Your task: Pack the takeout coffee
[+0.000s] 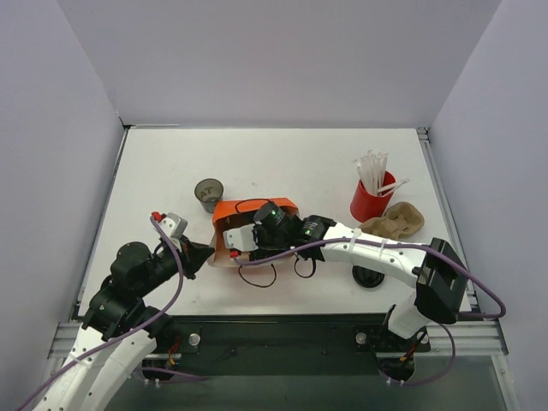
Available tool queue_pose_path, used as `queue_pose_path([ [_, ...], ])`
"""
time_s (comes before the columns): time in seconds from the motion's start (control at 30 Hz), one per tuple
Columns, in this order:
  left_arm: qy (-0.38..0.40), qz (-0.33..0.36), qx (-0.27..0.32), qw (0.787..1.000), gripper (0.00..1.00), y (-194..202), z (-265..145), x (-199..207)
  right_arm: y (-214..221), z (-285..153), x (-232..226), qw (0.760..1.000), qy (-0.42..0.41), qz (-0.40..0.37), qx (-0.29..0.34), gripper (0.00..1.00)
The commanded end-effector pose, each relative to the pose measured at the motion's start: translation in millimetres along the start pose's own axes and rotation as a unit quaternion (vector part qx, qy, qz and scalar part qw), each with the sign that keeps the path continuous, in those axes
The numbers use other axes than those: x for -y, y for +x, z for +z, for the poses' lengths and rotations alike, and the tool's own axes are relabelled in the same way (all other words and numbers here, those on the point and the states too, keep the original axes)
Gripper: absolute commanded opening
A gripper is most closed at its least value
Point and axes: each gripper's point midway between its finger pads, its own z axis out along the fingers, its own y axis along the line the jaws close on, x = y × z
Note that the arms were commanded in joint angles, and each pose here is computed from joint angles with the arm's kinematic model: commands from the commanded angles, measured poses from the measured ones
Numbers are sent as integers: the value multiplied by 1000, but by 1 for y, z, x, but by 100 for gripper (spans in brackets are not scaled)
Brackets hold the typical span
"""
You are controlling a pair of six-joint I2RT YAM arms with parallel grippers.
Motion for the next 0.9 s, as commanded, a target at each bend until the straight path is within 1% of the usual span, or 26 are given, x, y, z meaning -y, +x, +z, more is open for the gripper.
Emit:
queue_pose_path([
  [0.0, 10, 4, 21, 1000, 0, -10, 2, 4, 5, -22, 17, 1000, 29, 0, -6, 48],
  [0.27, 18, 7, 22, 1000, 0, -11, 1, 7, 20, -24, 15, 999, 28, -13, -21, 48],
  [0.53, 26, 9, 24, 999, 0, -11, 0, 10, 21, -5, 20, 998, 37, -42, -16, 47],
  [0.67, 31, 10, 22, 999, 0, -10, 0, 11, 20, -2, 28, 998, 47, -39, -13, 47],
  [0.87, 36, 11, 19, 999, 0, -10, 1, 13, 22, 4, 21, 998, 32, -49, -10, 46],
])
